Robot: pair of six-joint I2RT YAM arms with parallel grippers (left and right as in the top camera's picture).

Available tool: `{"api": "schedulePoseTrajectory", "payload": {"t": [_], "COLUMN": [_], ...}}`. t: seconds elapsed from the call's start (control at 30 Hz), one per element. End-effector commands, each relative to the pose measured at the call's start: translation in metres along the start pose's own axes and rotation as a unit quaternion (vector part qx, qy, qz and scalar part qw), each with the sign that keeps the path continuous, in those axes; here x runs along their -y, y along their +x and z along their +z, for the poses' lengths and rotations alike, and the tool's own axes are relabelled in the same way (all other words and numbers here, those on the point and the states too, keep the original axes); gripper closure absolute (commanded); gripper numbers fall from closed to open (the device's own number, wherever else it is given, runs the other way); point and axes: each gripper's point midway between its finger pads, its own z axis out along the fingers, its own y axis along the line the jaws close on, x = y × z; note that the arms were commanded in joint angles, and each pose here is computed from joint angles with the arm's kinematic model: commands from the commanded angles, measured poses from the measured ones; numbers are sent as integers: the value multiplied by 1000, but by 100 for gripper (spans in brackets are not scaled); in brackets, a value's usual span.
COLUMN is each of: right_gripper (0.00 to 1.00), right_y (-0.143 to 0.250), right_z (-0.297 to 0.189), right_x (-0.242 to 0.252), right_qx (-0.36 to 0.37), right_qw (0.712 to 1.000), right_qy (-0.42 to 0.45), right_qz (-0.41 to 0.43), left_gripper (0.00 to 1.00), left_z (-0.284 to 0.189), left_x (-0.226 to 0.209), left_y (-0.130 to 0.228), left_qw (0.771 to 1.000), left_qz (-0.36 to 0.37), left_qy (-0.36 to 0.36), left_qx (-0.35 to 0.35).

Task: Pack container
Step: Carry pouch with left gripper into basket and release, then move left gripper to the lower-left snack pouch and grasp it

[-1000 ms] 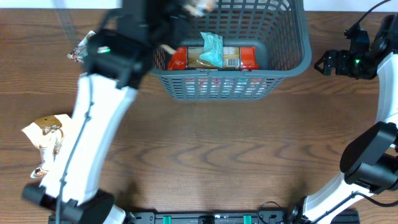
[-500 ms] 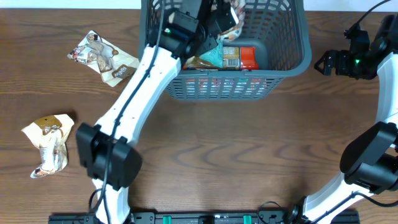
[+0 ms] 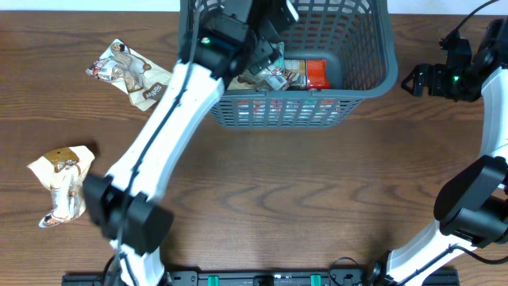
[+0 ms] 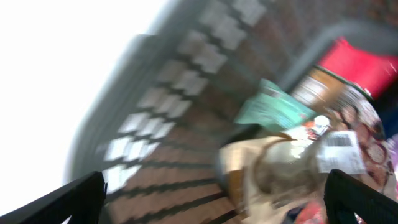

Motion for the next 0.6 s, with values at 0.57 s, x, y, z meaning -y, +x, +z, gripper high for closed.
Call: {"api": "schedulePoseTrajectory", "payload": {"t": [0.57], "right_gripper": [1], "right_y": [5], "right_z": [0], "right_x": [-4], "right_qx": [-10], "right_qw": [1000], "right_qy": [-3], "right_qz": [-6], "left_gripper": [2], "left_z": [-195], "left_x": [-113], "left_y": [267], "left_qw": [840], "left_qz": [-414], "left_qy": [-185], "left_qx": [-297]}}
